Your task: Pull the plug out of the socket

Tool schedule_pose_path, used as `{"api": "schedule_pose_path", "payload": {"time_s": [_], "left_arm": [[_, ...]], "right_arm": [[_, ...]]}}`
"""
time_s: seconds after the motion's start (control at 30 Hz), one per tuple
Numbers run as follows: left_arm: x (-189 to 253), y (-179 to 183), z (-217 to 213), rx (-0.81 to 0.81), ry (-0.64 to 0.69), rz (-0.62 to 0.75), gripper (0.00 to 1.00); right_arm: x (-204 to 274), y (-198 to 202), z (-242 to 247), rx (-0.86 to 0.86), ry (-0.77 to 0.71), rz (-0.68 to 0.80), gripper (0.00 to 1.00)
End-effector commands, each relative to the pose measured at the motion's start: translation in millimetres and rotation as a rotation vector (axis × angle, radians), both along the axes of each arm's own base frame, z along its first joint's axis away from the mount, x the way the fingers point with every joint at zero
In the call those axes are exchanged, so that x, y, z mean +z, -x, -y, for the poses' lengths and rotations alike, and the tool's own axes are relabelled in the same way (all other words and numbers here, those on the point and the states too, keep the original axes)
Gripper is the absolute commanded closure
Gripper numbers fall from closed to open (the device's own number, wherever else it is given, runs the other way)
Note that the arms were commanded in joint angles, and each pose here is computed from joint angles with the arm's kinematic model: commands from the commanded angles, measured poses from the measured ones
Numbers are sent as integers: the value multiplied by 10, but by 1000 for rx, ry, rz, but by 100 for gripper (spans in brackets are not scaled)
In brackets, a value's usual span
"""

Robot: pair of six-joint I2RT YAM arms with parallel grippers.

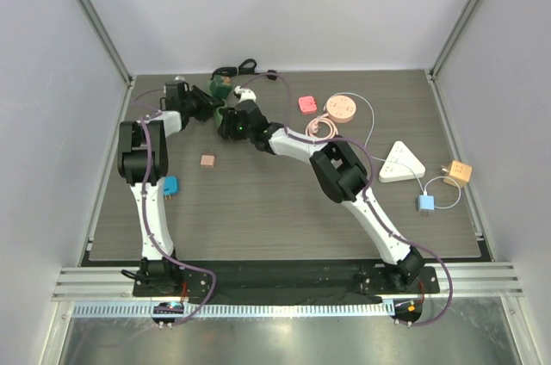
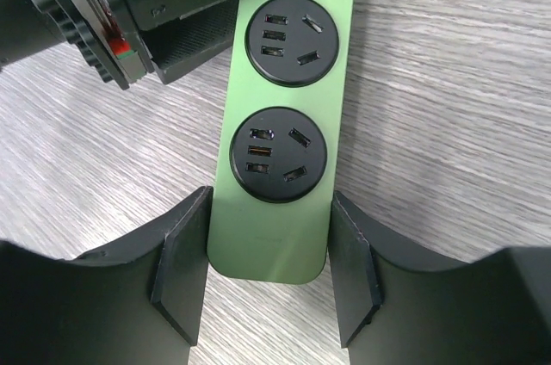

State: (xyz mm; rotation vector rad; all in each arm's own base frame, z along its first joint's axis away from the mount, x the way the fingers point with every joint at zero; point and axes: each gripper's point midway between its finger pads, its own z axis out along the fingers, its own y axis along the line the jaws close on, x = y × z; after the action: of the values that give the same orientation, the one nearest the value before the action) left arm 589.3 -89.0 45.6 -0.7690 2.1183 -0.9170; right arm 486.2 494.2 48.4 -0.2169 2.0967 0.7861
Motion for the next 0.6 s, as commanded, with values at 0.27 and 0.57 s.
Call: {"api": "schedule_pose_path", "payload": {"time_s": [0.27, 0.57], "left_arm": [[-1, 136, 358, -113, -71, -7, 100], [138, 221, 975, -277, -135, 43, 100]], "right_arm": [[1476, -430, 838, -96, -82, 202, 32], [1577, -731, 1436, -21, -115, 167, 8]]}}
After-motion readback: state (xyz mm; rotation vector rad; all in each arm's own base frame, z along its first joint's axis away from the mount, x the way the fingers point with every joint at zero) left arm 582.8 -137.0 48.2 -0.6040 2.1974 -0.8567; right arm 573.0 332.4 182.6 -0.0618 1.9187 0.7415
